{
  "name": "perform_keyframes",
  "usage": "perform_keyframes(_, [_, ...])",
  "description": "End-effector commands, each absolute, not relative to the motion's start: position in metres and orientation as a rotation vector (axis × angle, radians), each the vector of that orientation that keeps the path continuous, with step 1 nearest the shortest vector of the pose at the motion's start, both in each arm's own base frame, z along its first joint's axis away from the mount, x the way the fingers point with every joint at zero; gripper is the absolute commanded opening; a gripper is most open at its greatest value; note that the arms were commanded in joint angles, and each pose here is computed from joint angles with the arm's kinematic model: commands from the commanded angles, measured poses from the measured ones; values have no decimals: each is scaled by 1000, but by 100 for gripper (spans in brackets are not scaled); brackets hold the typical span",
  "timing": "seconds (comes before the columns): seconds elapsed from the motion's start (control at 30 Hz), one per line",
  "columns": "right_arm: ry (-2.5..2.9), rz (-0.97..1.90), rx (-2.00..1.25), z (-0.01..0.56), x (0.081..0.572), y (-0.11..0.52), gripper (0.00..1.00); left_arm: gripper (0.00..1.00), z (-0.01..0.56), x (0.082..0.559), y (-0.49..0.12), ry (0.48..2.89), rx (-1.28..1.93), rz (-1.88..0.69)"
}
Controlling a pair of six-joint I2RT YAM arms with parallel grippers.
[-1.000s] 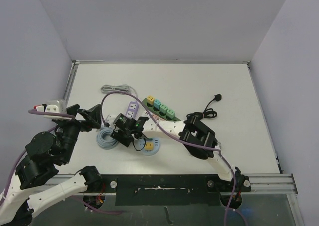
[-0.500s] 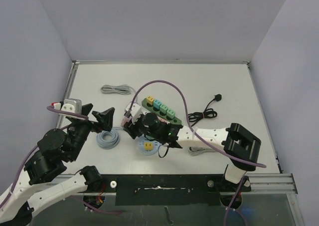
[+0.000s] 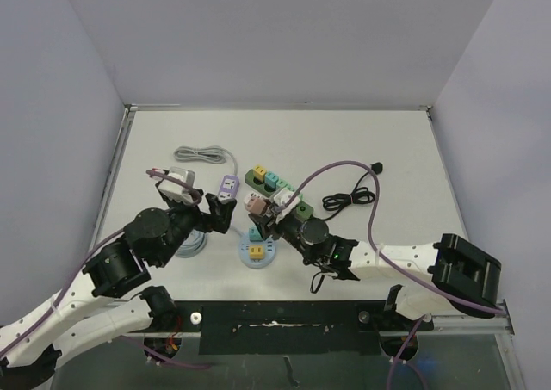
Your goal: Insert the plug
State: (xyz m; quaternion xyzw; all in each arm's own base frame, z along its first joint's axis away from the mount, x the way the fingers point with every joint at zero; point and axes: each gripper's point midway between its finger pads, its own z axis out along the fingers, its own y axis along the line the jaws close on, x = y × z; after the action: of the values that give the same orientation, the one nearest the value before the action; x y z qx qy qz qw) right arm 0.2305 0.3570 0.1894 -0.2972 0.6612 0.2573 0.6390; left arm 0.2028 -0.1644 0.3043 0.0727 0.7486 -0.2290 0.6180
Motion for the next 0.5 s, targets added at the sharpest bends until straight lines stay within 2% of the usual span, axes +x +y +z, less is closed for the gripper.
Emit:
perform_keyframes(0.0, [1312,625,-539,255,229,342,20,89,296,204,-203,1784,183,-665])
perform_keyframes(0.17, [1256,667,-609,262,214,340,20,84,274,208,-228,1929,252,-759])
perform_keyframes(0.47, [1243,691,-661,264,207,344,20,76,293,217,-235,1906,269,-1068])
